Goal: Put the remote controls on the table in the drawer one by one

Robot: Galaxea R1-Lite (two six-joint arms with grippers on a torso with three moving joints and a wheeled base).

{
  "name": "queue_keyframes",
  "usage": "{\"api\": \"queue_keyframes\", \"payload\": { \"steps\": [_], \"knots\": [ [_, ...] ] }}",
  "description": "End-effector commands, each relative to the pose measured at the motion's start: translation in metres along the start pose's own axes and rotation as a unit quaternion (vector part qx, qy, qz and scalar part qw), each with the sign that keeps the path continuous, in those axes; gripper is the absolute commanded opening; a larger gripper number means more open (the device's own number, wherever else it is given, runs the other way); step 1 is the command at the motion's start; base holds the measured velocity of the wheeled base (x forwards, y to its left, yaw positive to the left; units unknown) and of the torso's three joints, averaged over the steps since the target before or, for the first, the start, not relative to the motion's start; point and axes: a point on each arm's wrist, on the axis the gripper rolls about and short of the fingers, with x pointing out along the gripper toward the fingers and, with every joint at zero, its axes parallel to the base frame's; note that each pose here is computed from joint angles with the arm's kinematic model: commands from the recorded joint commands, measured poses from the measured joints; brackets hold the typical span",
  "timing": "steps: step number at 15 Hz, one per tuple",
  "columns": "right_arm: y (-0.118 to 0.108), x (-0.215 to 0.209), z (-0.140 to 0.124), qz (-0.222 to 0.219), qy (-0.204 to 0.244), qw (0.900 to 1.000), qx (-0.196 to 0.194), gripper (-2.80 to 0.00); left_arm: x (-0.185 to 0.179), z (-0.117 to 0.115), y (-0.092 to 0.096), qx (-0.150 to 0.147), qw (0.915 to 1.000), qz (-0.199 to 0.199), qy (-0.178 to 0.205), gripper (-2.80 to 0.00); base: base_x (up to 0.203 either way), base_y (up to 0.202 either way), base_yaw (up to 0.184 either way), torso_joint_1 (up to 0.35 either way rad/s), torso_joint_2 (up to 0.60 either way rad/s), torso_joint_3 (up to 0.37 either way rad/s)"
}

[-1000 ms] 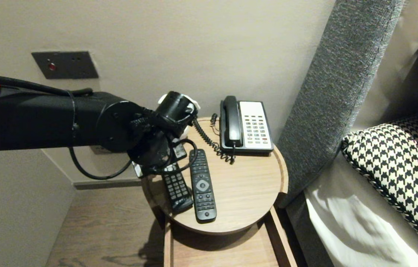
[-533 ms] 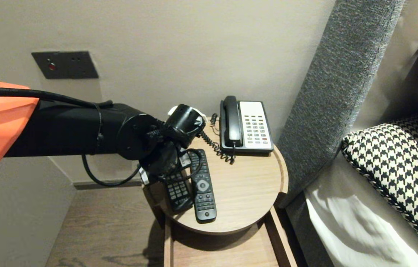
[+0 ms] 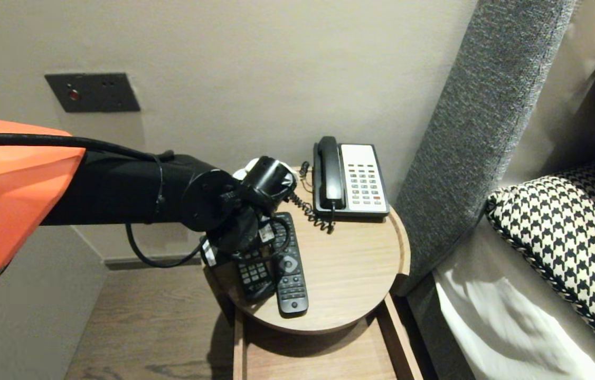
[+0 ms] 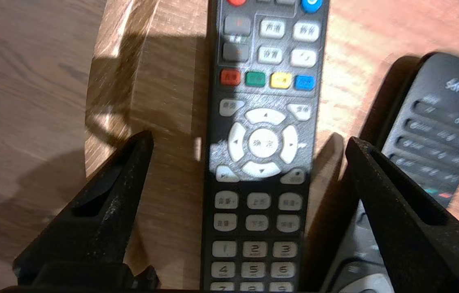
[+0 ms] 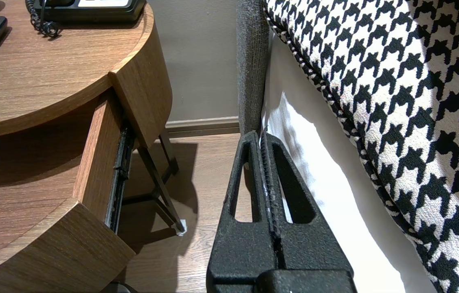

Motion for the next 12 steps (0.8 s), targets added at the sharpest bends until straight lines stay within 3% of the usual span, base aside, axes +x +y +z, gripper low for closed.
{"api": "queue_keyframes", "payload": {
  "steps": [1, 7, 8, 12],
  "knots": [
    [-0.0002, 0.0020, -0.0113, 0.000, 0.019, 1.000, 0.000, -2.80, 0.0012, -0.0035, 0.0003, 0.008, 0.9999, 0.010, 0.005, 0.00, 0.000, 0.000, 0.000, 0.000, 0.00, 0.000],
    [-0.0002, 0.0020, -0.0113, -0.001, 0.019, 1.000, 0.000, -2.80, 0.0063, -0.0088, -0.0033, 0.018, 0.9997, 0.013, 0.008, 0.00, 0.000, 0.000, 0.000, 0.000, 0.00, 0.000],
    [-0.0002, 0.0020, -0.0113, 0.000, 0.019, 1.000, 0.000, -2.80, 0.0060, -0.0082, -0.0041, 0.017, 0.9998, 0.012, 0.008, -2.80, 0.000, 0.000, 0.000, 0.000, 0.00, 0.000],
    [-0.0002, 0.0020, -0.0113, 0.000, 0.019, 1.000, 0.000, -2.80, 0.0052, -0.0096, -0.0074, 0.019, 0.9998, 0.008, 0.008, -2.80, 0.000, 0.000, 0.000, 0.000, 0.00, 0.000]
  ]
}}
